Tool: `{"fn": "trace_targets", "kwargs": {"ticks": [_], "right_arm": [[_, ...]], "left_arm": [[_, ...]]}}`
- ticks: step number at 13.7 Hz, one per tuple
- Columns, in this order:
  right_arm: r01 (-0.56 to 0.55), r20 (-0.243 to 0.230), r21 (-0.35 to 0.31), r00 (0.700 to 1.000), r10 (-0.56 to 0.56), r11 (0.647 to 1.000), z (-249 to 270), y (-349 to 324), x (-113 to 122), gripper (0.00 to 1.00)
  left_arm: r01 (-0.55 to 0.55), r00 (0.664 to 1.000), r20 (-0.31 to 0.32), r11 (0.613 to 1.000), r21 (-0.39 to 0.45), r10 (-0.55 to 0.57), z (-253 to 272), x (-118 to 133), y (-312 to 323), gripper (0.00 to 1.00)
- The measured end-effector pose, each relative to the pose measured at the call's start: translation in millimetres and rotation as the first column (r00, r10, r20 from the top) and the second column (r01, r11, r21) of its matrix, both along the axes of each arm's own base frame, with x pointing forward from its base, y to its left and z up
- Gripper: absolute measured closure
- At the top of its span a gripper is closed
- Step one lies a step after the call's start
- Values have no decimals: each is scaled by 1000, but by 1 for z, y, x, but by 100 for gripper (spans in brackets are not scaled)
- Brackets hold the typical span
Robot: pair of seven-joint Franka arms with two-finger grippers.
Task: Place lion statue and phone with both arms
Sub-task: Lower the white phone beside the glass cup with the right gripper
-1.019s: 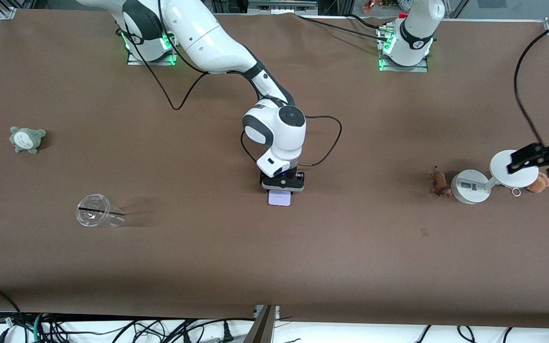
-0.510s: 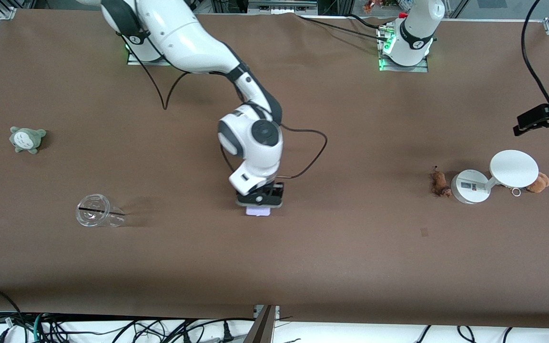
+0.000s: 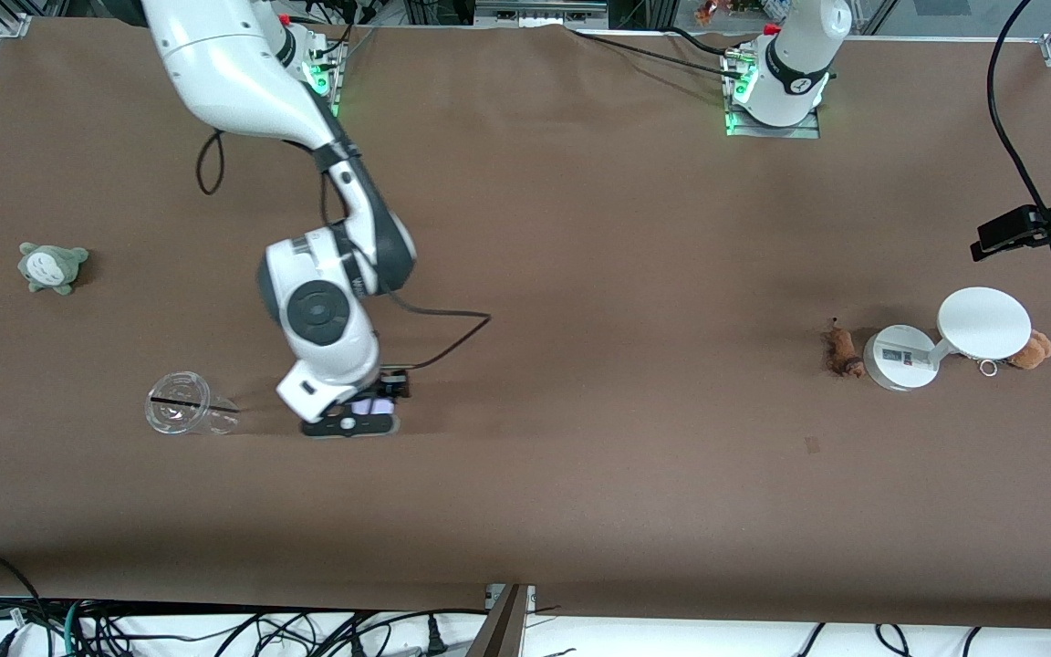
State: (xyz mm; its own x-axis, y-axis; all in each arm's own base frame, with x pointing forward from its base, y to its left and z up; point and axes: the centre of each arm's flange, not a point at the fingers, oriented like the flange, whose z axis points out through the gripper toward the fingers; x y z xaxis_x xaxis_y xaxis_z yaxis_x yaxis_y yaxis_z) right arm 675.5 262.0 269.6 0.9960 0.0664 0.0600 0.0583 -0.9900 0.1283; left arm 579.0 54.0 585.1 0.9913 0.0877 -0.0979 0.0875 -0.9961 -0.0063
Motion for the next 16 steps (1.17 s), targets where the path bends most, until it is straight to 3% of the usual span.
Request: {"fn": "trace_targets", "kwargs": {"ticks": [4,7,12,16], "right_arm": [[21,17,30,1000,-22,999,-39,-63,-2,15],[47,3,52,999,-47,998,-53,-101,-1,15],[58,-4,121,998,-58,991,-60,-84,-6,15],[39,9,130,999,-41,991,-77,-78,-14,15]], "left_arm": [[6,1000,-7,1000,-1,-6,-4,2,-4,0],[9,1000,-7,1000,-1,-9,-4,2,-5,0],[9,1000,-6,1000,-1,-9,-4,2,-6,0],[9,1000,-6,1000,-1,-9,-4,2,-6,0]]}}
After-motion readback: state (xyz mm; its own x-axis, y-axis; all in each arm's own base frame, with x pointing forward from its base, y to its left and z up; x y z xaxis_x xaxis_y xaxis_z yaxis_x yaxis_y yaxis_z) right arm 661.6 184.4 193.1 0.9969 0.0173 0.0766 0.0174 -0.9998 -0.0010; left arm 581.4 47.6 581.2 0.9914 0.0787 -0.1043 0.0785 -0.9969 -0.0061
